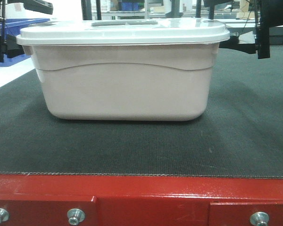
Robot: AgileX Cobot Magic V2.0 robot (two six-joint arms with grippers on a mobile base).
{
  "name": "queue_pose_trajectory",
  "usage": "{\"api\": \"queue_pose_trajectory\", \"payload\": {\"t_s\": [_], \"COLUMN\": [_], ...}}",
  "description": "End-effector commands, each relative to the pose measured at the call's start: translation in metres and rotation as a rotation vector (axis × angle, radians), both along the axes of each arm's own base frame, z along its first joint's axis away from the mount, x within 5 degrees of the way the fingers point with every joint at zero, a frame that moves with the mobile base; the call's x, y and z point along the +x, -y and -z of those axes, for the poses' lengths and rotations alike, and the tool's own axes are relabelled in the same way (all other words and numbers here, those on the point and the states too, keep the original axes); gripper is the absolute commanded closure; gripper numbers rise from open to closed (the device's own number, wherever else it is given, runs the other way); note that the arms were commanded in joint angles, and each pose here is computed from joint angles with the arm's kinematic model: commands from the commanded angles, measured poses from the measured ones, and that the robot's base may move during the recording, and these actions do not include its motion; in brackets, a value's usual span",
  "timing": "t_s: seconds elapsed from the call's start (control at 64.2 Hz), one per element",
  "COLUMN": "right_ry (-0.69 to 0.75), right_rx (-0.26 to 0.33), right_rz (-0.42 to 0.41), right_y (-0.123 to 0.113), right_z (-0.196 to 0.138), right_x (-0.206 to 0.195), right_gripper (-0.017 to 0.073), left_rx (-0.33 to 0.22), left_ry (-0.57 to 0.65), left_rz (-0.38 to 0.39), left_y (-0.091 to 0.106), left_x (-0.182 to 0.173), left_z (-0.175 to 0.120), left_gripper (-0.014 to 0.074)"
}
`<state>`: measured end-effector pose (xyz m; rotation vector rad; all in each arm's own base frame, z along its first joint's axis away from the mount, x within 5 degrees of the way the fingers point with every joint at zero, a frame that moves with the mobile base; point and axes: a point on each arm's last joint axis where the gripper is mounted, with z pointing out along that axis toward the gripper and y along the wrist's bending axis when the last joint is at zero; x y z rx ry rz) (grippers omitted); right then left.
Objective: Grab white bin and place on right shelf
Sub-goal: 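Close both grippers on the lid rims at opposite ends of the bin, then lift the pink bin off the workbench with both grippers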
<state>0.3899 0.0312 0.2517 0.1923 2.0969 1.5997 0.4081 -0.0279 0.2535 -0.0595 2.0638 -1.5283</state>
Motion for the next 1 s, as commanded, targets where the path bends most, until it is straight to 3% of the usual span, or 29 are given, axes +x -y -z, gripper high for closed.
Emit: {"api": "queue_pose_trajectory", "payload": {"t_s": [0.0,0.249,0.374,0.639,0.826,0.982], "right_ry": [0.104,0.104,0.105,0.106,0.158,0.241], "right_rx": [0.082,0.083,0.084,0.089,0.137,0.185], "right_rz": [-0.019,-0.021,-0.023,-0.032,-0.044,-0.055], "right_y": [-0.002,-0.002,-0.002,-0.002,-0.002,-0.003], "right_z": [-0.034,-0.034,-0.034,-0.034,-0.040,-0.053], "right_x": [-0.005,-0.005,-0.005,-0.006,-0.007,-0.010], "right_gripper": [-0.0024,0.0229,0.0312,0.0324,0.0324,0.0324], "left_rx": [-0.083,-0.082,-0.083,-0.103,-0.156,-0.166], "left_ry": [0.101,0.101,0.101,0.106,0.119,0.140], "left_rz": [0.046,0.045,0.046,0.074,0.081,0.076], "left_y": [0.005,0.005,0.005,0.006,0.007,0.007], "left_x": [-0.007,-0.007,-0.007,-0.010,-0.011,-0.014], "left_z": [-0.036,-0.036,-0.036,-0.038,-0.044,-0.052], "left_gripper": [0.0228,0.0418,0.0533,0.0676,0.0680,0.0680]}}
